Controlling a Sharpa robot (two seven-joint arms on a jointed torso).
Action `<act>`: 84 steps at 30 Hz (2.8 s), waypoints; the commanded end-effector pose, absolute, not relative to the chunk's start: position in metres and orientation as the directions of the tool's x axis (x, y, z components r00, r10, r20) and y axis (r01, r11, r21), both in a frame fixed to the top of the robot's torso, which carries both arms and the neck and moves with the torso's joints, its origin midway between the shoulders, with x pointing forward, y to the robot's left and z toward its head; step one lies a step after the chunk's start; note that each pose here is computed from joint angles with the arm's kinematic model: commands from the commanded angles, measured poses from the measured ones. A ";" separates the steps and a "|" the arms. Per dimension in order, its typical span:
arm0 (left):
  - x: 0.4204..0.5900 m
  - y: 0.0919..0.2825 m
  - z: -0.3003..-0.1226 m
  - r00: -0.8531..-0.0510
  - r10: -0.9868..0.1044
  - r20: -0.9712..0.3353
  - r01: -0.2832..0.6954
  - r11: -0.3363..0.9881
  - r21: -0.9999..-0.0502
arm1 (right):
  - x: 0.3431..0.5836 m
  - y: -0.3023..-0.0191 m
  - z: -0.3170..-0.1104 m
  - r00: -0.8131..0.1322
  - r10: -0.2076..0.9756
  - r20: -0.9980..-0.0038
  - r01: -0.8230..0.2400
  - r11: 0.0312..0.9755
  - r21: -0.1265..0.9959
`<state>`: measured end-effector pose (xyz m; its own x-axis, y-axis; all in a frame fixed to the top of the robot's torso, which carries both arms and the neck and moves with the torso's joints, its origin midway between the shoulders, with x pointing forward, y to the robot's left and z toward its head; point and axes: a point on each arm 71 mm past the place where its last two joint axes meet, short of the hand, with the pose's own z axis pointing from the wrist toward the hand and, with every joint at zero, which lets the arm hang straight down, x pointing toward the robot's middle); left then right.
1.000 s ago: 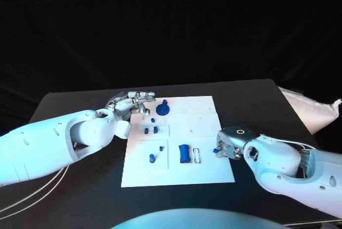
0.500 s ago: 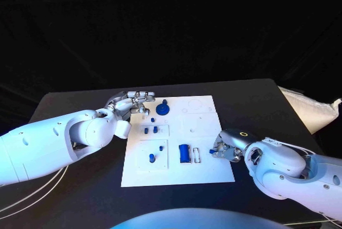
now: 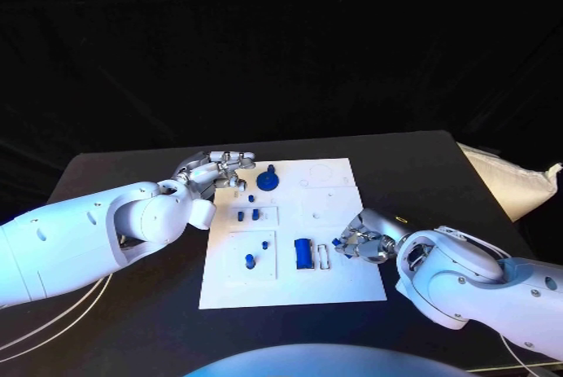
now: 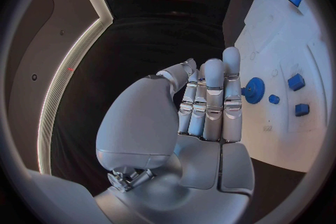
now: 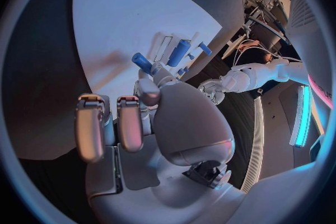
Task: Assemble the parts on the task board
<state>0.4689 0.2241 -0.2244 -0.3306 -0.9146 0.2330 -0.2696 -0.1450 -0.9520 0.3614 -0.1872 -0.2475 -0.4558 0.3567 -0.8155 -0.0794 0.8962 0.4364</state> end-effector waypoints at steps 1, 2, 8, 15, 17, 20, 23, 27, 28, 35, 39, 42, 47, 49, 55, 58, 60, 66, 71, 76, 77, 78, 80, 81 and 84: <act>0.468 0.221 -0.223 -0.351 -0.905 0.239 -0.263 -0.150 -0.953 | 0.361 -0.183 -0.253 -0.513 0.405 -0.757 -0.019 0.876 0.481; 0.468 0.221 -0.223 -0.351 -0.905 0.239 -0.263 -0.150 -0.953 | 0.361 -0.182 -0.253 -0.519 0.403 -0.754 -0.017 0.876 0.481; 0.468 0.220 -0.223 -0.353 -0.904 0.241 -0.264 -0.151 -0.953 | 0.362 -0.175 -0.257 -0.552 0.385 -0.740 -0.018 0.881 0.473; 0.468 0.220 -0.223 -0.355 -0.903 0.241 -0.265 -0.150 -0.952 | 0.364 -0.169 -0.261 -0.577 0.357 -0.735 -0.031 0.889 0.457; 0.468 0.220 -0.223 -0.358 -0.902 0.241 -0.267 -0.149 -0.952 | 0.365 -0.168 -0.262 -0.577 0.353 -0.736 -0.036 0.890 0.455; 0.467 0.219 -0.223 -0.365 -0.899 0.242 -0.268 -0.147 -0.952 | 0.365 -0.166 -0.262 -0.577 0.349 -0.739 -0.042 0.891 0.453; 0.467 0.218 -0.223 -0.369 -0.897 0.242 -0.271 -0.145 -0.952 | 0.366 -0.165 -0.262 -0.573 0.345 -0.743 -0.047 0.892 0.450; 0.467 0.218 -0.223 -0.373 -0.896 0.240 -0.273 -0.141 -0.952 | 0.367 -0.165 -0.262 -0.567 0.341 -0.750 -0.052 0.894 0.445; 0.467 0.218 -0.223 -0.375 -0.896 0.240 -0.274 -0.140 -0.951 | 0.367 -0.165 -0.262 -0.566 0.338 -0.752 -0.054 0.895 0.443; 0.467 0.218 -0.224 -0.382 -0.893 0.238 -0.278 -0.135 -0.951 | 0.368 -0.163 -0.263 -0.565 0.324 -0.759 -0.067 0.898 0.434; 0.467 0.217 -0.224 -0.385 -0.892 0.238 -0.279 -0.134 -0.951 | 0.368 -0.163 -0.263 -0.569 0.311 -0.761 -0.073 0.903 0.424; 0.466 0.217 -0.224 -0.385 -0.891 0.238 -0.279 -0.133 -0.951 | 0.368 -0.162 -0.264 -0.571 0.304 -0.762 -0.078 0.904 0.419; 0.466 0.217 -0.224 -0.386 -0.891 0.238 -0.280 -0.133 -0.951 | 0.368 -0.161 -0.264 -0.573 0.297 -0.764 -0.084 0.906 0.415; 0.466 0.217 -0.224 -0.387 -0.891 0.239 -0.281 -0.133 -0.951 | 0.368 -0.161 -0.264 -0.573 0.295 -0.764 -0.086 0.906 0.414; 0.466 0.217 -0.224 -0.389 -0.890 0.239 -0.282 -0.131 -0.950 | 0.368 -0.159 -0.264 -0.578 0.290 -0.763 -0.092 0.906 0.414; 0.466 0.217 -0.224 -0.391 -0.889 0.237 -0.283 -0.129 -0.951 | 0.368 -0.159 -0.264 -0.580 0.288 -0.762 -0.094 0.905 0.414; 0.466 0.217 -0.224 -0.392 -0.889 0.237 -0.283 -0.129 -0.951 | 0.368 -0.159 -0.264 -0.579 0.289 -0.762 -0.095 0.905 0.415; 0.466 0.217 -0.224 -0.394 -0.888 0.237 -0.283 -0.128 -0.951 | 0.368 -0.160 -0.264 -0.576 0.289 -0.765 -0.095 0.906 0.414; 0.466 0.217 -0.224 -0.394 -0.888 0.236 -0.283 -0.127 -0.951 | 0.368 -0.163 -0.263 -0.569 0.285 -0.771 -0.097 0.908 0.407; 0.466 0.218 -0.224 -0.393 -0.889 0.236 -0.283 -0.127 -0.951 | 0.368 -0.165 -0.263 -0.565 0.280 -0.776 -0.099 0.911 0.401; 0.466 0.218 -0.224 -0.393 -0.889 0.236 -0.283 -0.127 -0.951 | 0.368 -0.165 -0.263 -0.565 0.280 -0.776 -0.099 0.911 0.400; 0.466 0.218 -0.224 -0.394 -0.888 0.236 -0.283 -0.127 -0.951 | 0.368 -0.166 -0.263 -0.565 0.278 -0.777 -0.100 0.912 0.399; 0.466 0.217 -0.224 -0.394 -0.888 0.236 -0.283 -0.127 -0.951 | 0.368 -0.166 -0.263 -0.562 0.273 -0.781 -0.104 0.913 0.394; 0.466 0.217 -0.224 -0.394 -0.888 0.236 -0.283 -0.127 -0.951 | 0.369 -0.166 -0.263 -0.561 0.270 -0.782 -0.105 0.914 0.391; 0.466 0.217 -0.224 -0.395 -0.888 0.237 -0.283 -0.127 -0.951 | 0.371 -0.165 -0.264 -0.558 0.261 -0.788 -0.111 0.917 0.383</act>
